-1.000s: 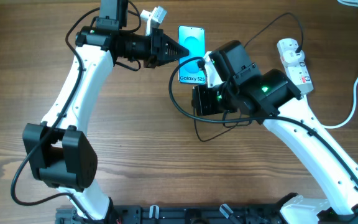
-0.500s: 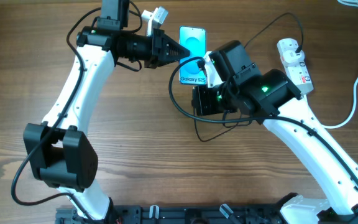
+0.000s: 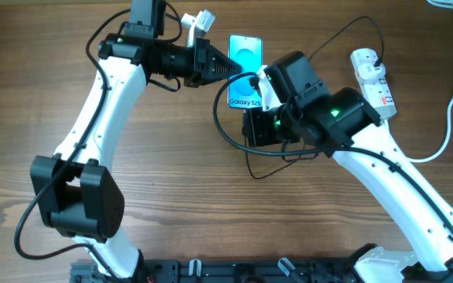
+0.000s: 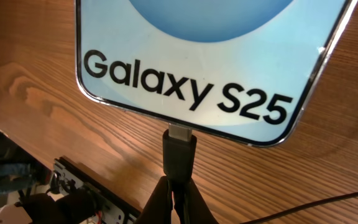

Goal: Plug charger to phone and switch on socket
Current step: 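Push the plug upward into the phone's bottom port with the right gripper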

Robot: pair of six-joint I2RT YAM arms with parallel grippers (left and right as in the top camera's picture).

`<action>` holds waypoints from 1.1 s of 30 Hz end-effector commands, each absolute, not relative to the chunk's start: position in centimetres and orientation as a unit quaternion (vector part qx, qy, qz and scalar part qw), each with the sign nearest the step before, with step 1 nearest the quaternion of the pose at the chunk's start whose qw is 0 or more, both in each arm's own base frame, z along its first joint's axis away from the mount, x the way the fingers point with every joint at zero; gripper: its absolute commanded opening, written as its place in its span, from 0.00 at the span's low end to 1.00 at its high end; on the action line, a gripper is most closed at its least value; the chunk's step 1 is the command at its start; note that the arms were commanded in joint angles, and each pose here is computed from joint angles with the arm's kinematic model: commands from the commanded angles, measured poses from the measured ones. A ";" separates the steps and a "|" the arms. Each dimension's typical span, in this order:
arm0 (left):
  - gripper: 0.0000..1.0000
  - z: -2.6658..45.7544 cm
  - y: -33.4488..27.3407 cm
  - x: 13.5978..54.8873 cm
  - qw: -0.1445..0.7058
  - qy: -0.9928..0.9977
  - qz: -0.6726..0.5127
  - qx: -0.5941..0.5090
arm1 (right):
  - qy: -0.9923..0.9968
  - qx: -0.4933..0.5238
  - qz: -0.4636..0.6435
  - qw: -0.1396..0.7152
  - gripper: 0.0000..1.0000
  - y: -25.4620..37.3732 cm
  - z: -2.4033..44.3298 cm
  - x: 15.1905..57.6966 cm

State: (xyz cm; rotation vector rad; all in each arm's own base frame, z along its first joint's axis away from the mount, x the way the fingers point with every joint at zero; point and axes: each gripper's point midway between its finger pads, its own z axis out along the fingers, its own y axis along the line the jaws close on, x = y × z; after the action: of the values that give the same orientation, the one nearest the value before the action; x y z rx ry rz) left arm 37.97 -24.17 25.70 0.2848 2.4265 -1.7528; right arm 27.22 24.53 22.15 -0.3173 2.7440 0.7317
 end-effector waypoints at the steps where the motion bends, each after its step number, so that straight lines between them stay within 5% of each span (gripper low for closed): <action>1: 0.04 26.2 -24.4 37.6 0.074 0.795 -0.590 0.116 | 0.945 -0.122 0.258 0.163 0.04 24.7 23.4 27.6; 33: 0.04 26.5 -24.5 37.4 0.079 0.788 -0.596 0.130 | 0.948 -0.120 0.255 0.147 0.04 25.0 22.3 27.7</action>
State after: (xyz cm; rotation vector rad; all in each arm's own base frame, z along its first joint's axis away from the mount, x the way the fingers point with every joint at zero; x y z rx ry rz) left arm 37.96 -24.18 25.71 0.3168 2.4106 -1.7431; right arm 27.28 24.58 21.80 -0.3162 2.7554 0.7271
